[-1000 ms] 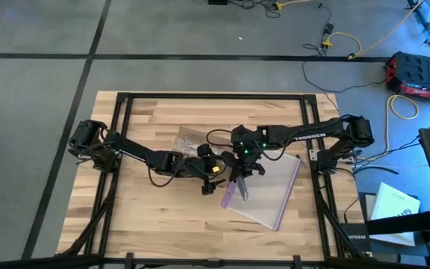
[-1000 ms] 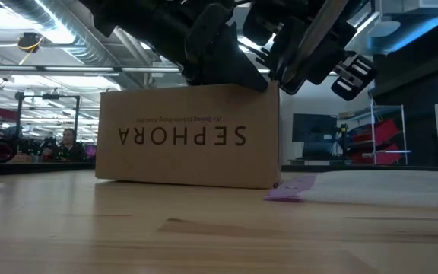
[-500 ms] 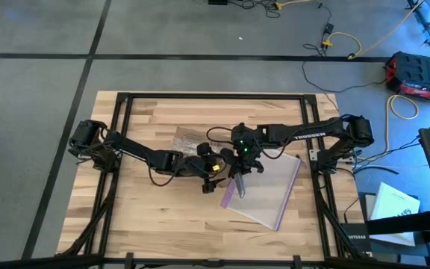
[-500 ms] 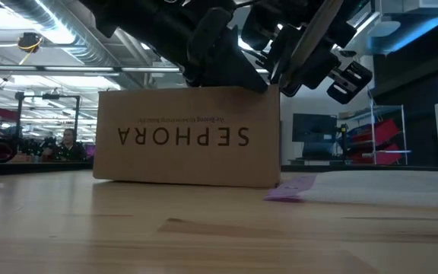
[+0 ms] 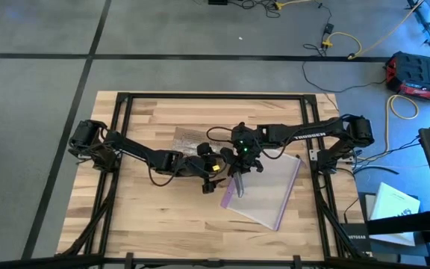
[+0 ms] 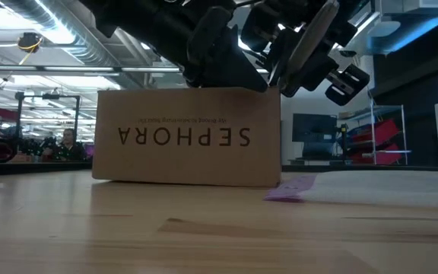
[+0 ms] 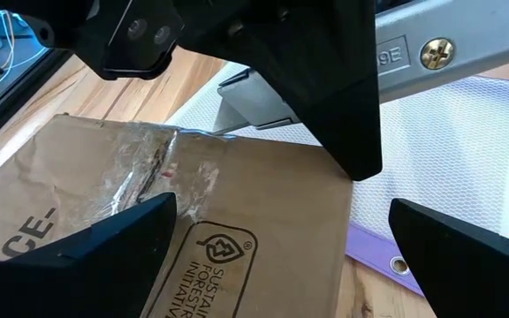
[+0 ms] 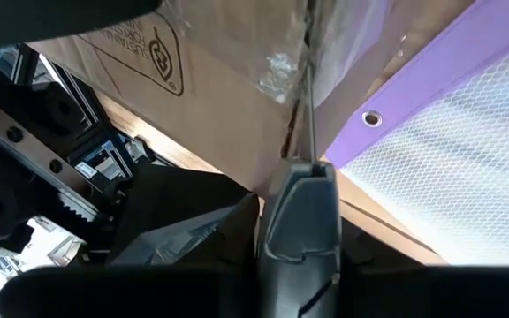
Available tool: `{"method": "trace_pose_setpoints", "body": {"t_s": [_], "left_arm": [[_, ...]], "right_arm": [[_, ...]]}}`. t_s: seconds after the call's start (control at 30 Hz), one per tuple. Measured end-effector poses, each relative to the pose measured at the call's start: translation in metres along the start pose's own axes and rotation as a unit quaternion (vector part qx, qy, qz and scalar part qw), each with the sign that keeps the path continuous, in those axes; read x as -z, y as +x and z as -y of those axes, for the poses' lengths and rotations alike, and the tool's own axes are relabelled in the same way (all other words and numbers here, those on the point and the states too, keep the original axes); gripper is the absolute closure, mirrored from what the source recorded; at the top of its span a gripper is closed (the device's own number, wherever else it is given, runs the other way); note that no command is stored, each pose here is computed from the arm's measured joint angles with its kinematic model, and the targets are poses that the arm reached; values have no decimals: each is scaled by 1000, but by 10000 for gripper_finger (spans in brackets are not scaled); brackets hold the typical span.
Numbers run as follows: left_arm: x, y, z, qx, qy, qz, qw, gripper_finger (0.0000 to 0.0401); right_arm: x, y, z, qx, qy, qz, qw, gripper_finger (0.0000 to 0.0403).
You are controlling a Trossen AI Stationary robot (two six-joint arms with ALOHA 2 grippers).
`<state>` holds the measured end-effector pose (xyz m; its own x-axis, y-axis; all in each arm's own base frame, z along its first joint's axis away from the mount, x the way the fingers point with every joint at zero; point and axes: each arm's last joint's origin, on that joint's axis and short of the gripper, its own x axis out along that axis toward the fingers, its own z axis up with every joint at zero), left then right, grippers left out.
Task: Unpack boxes
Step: Open the cardboard box using the cutter
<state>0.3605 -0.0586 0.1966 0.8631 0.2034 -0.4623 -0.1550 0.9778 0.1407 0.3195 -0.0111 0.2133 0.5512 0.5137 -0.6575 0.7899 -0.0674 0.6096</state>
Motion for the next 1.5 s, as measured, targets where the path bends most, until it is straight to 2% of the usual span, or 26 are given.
{"method": "trace_pose_setpoints", "body": {"t_s": [0.33,0.5,0.63,0.83,0.93,1.1,1.17,1.3,1.4,1.5], "left_arm": [[1,0,0,-1,-1,-4,1000,1],[1,0,0,-1,-2,-4,1000,1],[1,0,0,1,-3,-5,1000,1],[2,-1,2,2,-6,-13,1000,1],[3,-2,5,5,-2,-17,1000,1],[4,-3,7,7,5,-21,1000,1],[5,-4,8,8,13,-24,1000,1],[4,-4,8,9,13,-21,1000,1],[4,-4,8,9,12,-21,1000,1],[4,-4,9,9,2,-20,1000,1]], "right_arm": [[-1,0,-1,-1,-6,24,1000,352],[10,-3,-3,16,-12,47,999,352],[19,-7,-4,52,-31,65,996,352],[13,-11,-8,33,-44,65,996,352],[12,-18,-12,41,-78,66,994,352],[38,-26,-9,111,-149,96,978,352],[50,-31,-7,119,-169,124,970,352],[72,-38,-3,101,-204,204,952,352],[87,-42,-3,53,-233,262,935,352],[96,-37,9,43,-253,290,922,352]]}}
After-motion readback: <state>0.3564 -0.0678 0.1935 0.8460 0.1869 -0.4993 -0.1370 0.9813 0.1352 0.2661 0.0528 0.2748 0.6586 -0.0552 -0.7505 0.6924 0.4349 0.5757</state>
